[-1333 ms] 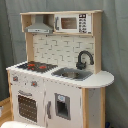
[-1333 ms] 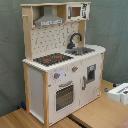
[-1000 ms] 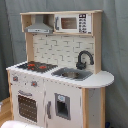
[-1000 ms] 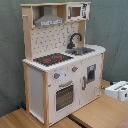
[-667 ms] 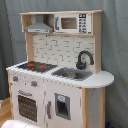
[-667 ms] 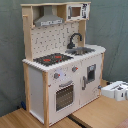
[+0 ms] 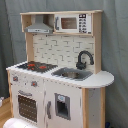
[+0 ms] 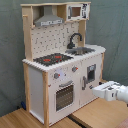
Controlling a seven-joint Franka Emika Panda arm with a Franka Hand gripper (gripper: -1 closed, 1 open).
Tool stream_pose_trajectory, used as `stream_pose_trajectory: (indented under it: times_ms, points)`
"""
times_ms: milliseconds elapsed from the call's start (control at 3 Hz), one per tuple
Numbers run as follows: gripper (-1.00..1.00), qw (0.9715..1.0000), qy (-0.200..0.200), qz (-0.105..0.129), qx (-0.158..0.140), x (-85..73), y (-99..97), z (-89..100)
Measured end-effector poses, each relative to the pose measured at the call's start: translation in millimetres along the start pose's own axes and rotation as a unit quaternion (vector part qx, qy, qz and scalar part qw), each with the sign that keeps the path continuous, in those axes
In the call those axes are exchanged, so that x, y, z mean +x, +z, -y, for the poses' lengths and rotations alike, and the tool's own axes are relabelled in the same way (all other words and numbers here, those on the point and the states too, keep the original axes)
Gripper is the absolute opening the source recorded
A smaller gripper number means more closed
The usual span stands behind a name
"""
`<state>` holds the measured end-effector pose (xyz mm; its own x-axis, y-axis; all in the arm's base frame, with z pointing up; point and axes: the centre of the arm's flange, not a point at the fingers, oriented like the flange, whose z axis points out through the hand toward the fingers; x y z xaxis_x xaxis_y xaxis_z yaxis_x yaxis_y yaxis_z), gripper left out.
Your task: Play with the kitchen
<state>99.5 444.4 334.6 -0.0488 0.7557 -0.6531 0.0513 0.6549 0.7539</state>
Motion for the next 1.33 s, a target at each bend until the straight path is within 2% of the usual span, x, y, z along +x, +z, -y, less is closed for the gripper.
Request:
stream_pose_trajectory:
  times_ms: [333,667,1000,1333]
  points:
    - [1.0,0.9995,0.031,0.002,0.005,4.2,21.9,4.9]
    - [1.0,0.9977,0.067,0.002,0.008,13.0,31.1,16.6]
    - [1.0,0.9935,0.113,0.008,0.014,18.0,38.1,29.3]
    - [1.0,0.9874,0.156,0.014,0.019,23.3,42.6,43.8]
